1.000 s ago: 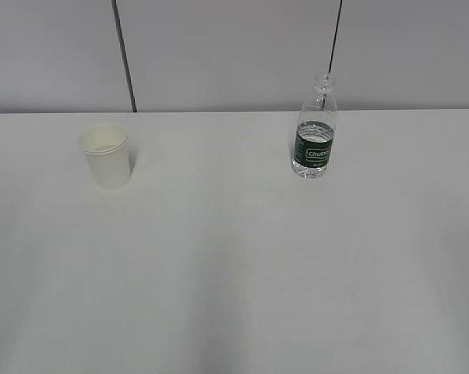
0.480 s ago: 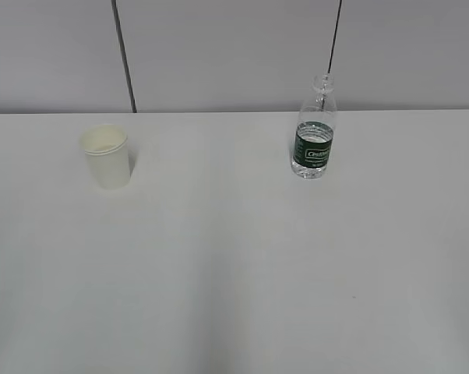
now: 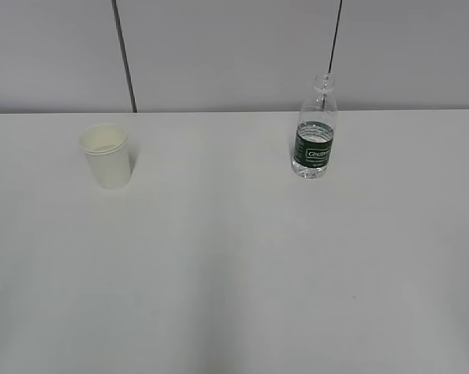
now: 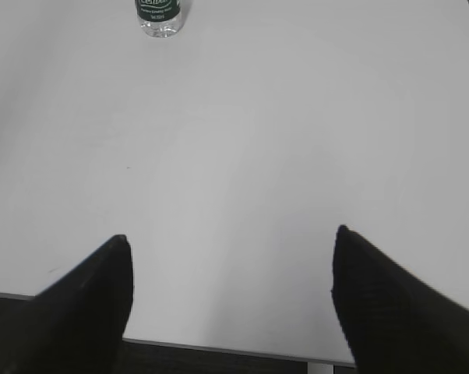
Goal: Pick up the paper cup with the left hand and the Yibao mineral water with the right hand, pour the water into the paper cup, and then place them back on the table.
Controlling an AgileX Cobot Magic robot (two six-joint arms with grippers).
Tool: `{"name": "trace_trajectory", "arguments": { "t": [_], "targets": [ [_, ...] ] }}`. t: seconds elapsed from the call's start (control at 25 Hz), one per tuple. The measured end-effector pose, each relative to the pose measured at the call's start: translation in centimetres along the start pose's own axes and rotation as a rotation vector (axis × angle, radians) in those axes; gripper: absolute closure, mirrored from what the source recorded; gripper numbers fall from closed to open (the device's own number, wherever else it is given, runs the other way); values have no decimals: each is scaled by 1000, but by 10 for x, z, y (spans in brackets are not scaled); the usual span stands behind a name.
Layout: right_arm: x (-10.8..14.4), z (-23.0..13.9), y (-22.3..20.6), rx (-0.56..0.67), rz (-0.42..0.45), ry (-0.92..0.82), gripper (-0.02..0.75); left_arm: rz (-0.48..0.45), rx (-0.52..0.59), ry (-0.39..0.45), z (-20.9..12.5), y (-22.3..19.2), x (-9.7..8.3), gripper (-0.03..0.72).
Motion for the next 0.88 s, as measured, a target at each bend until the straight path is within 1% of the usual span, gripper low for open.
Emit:
{"name": "trace_trajectory", "arguments": {
  "t": [0.88],
  "targets": [
    [-1, 2, 0, -11, -5, 5, 153, 30, 7, -15, -1, 0, 6, 275]
  ]
}}
Point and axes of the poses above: a point on each arm's last joint axis where the gripper is mounted, y pointing back along that axis away from the gripper, x along the wrist's bending axis when the last joint is at zero, z = x × y, the point moved 10 cm from there along -y, pointing out along that axis toward the gripper, and after that the axes turned 14 degrees about -y, right-handed, at the moved point
